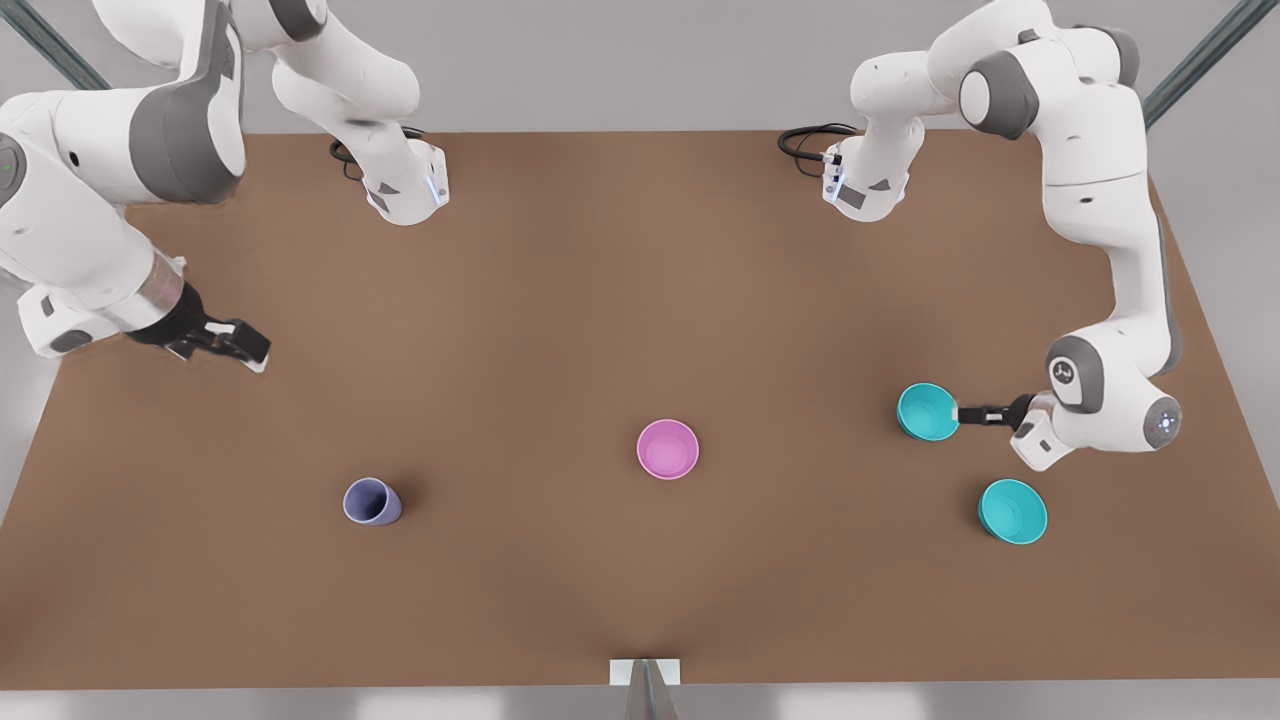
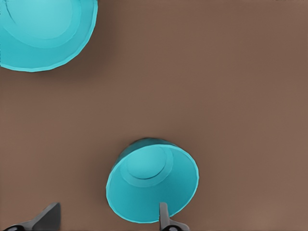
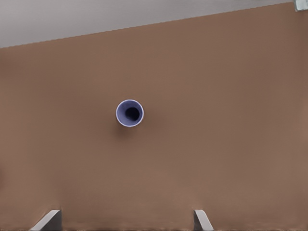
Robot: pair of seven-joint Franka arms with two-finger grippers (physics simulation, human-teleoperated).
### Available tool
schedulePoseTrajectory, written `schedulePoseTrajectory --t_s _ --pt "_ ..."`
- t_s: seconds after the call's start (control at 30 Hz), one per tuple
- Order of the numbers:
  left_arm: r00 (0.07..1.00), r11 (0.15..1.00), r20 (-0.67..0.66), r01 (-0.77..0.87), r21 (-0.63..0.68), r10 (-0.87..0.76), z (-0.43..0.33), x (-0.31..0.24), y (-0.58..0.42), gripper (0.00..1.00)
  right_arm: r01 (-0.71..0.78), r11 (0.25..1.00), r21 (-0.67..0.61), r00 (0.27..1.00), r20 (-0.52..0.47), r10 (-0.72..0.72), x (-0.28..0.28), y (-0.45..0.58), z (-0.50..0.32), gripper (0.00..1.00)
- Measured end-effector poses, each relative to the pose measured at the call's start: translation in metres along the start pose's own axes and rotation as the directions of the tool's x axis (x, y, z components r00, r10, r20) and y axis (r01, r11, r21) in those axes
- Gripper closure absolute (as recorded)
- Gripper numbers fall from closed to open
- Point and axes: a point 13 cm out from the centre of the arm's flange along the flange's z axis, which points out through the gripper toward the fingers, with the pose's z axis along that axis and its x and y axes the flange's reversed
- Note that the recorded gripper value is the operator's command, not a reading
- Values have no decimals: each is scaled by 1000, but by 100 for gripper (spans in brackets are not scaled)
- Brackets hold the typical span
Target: Stack the blue bowl on the pink bowl
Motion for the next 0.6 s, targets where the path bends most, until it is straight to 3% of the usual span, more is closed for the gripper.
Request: schedulePoseTrajectory --t_s 0.2,0.23,0.27,0.3,0.6 --pt "997 997 10 -81 1 81 42 -6 8 0 81 995 57 986 -153 -72 65 -20 11 0" --pt "995 995 15 -96 -1 96 44 -8 8 11 91 994 57 982 -173 -80 68 -22 17 0" --pt "994 994 20 -110 -4 110 45 -9 8 57 99 994 55 979 -185 -87 70 -24 20 0" --pt "992 992 25 -125 -7 125 46 -11 7 78 106 993 53 977 -192 -94 71 -25 22 0" --pt "975 977 53 -213 -27 214 40 -18 7 79 178 983 36 964 -207 -167 74 -25 23 0"
